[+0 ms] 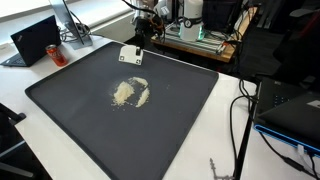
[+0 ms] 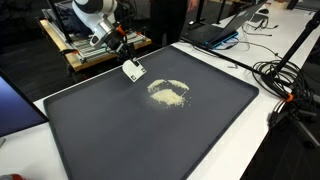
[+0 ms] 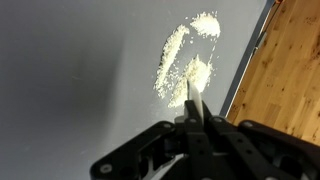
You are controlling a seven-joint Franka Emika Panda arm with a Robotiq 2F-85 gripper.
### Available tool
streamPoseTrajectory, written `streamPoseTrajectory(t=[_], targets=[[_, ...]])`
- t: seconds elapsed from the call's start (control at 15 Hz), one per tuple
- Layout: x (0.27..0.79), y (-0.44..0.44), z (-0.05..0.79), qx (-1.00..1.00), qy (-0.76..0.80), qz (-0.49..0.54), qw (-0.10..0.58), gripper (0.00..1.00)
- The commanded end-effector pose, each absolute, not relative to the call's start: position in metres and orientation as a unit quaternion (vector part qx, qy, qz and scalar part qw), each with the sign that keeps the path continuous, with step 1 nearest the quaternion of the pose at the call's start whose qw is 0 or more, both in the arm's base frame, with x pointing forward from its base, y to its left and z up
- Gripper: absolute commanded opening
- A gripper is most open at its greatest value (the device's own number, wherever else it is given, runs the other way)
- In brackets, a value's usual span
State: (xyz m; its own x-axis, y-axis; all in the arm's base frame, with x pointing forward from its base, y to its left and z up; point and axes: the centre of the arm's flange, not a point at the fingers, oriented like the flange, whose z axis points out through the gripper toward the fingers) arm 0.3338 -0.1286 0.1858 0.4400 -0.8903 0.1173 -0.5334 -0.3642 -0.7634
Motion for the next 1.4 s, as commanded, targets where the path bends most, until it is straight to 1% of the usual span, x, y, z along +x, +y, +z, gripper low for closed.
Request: streamPoseTrajectory(t=[0.0, 0.07, 0.53, 0.73, 0.8, 1.0, 1.33], targets=[[0.342, -0.100, 0.195, -0.792, 0.442, -0.287, 0.307, 0.01], [0.348, -0.095, 0.201, -0.795, 0.437, -0.289, 0.305, 0.01], [0.411, -0.070, 0.244, -0.847, 0.406, -0.268, 0.215, 0.01], [0.426, -0.060, 0.256, -0.861, 0.398, -0.267, 0.172, 0.01], [0.431, -0.058, 0.259, -0.864, 0.396, -0.275, 0.143, 0.01], [0.442, -0.057, 0.273, -0.870, 0.396, -0.274, 0.100, 0.01], [0.461, -0.033, 0.273, -0.896, 0.363, -0.251, 0.055, 0.01]])
